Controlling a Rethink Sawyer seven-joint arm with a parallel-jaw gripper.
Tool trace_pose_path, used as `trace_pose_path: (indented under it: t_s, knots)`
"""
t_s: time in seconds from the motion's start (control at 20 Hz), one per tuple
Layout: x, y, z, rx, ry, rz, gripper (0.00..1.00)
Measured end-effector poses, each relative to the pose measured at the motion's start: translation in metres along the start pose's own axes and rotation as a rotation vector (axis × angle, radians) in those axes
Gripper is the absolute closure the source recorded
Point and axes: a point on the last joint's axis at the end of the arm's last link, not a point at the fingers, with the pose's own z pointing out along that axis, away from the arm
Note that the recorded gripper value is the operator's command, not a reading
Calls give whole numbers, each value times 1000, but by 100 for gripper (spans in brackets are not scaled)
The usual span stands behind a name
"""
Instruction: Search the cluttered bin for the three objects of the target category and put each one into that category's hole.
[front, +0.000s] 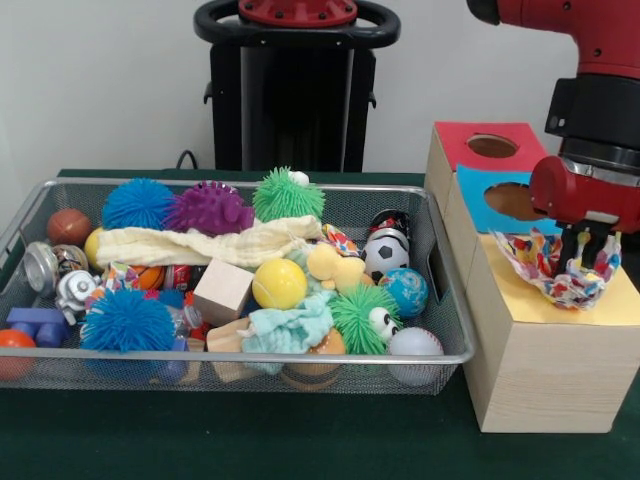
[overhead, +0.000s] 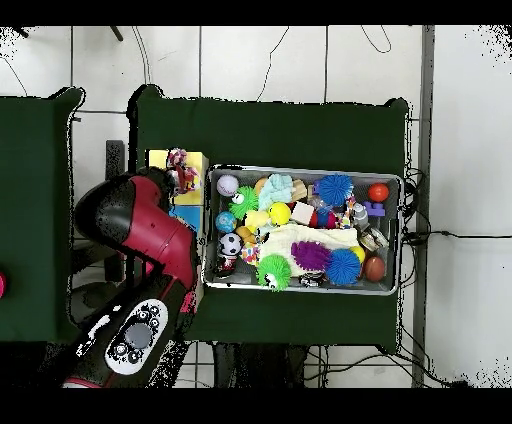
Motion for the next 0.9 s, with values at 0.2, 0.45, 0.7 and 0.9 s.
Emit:
trace_pose_path:
  t_s: [0.2,0.45,0.7,0.9]
  knots:
    - [-1,-4,-4,-29,40,-51,100]
    - [-4,-13,-8,-87,120,-110,100]
    - [-12,-16,-10,-106,137,-140,100]
    - [-18,-18,-9,-102,127,-155,100]
